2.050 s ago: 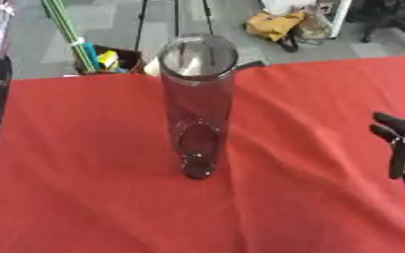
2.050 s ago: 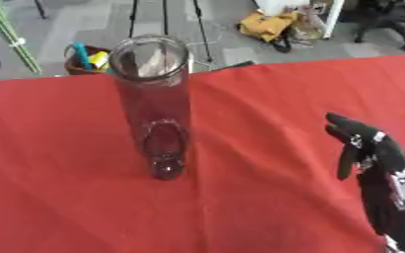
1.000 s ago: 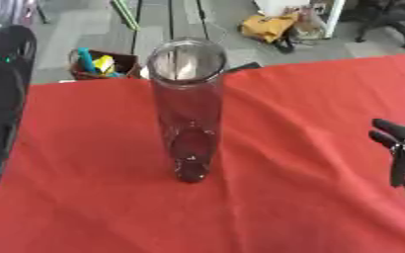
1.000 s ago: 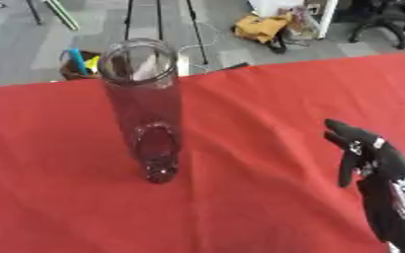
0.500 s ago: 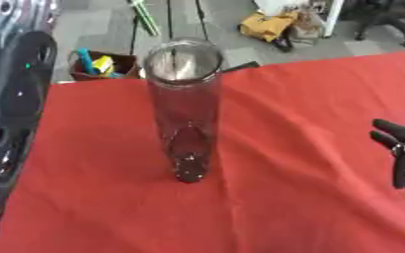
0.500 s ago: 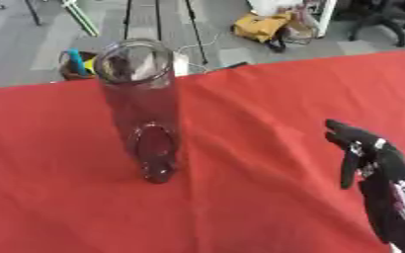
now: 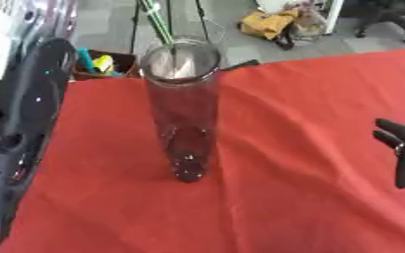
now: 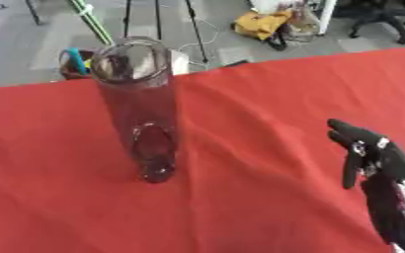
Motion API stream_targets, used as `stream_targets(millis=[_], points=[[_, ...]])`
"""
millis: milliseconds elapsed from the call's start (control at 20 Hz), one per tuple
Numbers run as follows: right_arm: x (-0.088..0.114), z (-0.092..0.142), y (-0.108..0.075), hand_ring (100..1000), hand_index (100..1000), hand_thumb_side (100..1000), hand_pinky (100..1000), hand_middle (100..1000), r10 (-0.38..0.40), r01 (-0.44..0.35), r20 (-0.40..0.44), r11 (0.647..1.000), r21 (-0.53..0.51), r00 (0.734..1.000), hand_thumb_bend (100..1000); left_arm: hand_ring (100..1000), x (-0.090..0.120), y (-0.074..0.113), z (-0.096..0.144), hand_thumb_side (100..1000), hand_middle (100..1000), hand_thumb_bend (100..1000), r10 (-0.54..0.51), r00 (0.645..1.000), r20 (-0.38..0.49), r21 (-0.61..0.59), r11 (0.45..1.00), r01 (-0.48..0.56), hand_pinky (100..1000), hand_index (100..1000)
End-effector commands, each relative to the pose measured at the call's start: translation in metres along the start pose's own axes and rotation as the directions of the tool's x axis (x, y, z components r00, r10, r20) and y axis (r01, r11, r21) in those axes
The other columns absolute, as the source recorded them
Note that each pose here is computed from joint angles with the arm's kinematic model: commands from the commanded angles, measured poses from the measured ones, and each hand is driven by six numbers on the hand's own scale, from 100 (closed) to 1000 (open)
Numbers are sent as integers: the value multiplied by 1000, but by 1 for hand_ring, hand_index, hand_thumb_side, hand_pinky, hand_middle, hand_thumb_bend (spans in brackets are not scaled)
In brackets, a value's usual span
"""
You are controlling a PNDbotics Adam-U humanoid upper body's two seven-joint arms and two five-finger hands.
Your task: Arrange flowers into the vase.
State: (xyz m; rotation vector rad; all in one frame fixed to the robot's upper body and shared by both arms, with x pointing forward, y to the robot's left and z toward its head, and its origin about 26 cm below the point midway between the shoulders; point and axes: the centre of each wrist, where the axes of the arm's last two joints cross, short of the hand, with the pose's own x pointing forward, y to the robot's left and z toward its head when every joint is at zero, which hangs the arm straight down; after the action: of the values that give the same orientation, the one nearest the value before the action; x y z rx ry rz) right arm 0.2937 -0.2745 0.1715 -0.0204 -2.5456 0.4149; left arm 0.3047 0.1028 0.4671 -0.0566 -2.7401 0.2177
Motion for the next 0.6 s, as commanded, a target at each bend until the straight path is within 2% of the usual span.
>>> stream_targets(millis=[50,600], points=[[5,-5,-3,915,814,1000,911,266,12,-12,20,1000,14,1000,100,100,9,-2,-1,828,100,128,4,999,48,-17,1000,-3,100,100],[5,-7,-2,916,815,1000,913,263,18,-18,25,1000,4,1000,100,100,2,-2,6,827,100,127,5,999,50,-34,999,-4,100,100]])
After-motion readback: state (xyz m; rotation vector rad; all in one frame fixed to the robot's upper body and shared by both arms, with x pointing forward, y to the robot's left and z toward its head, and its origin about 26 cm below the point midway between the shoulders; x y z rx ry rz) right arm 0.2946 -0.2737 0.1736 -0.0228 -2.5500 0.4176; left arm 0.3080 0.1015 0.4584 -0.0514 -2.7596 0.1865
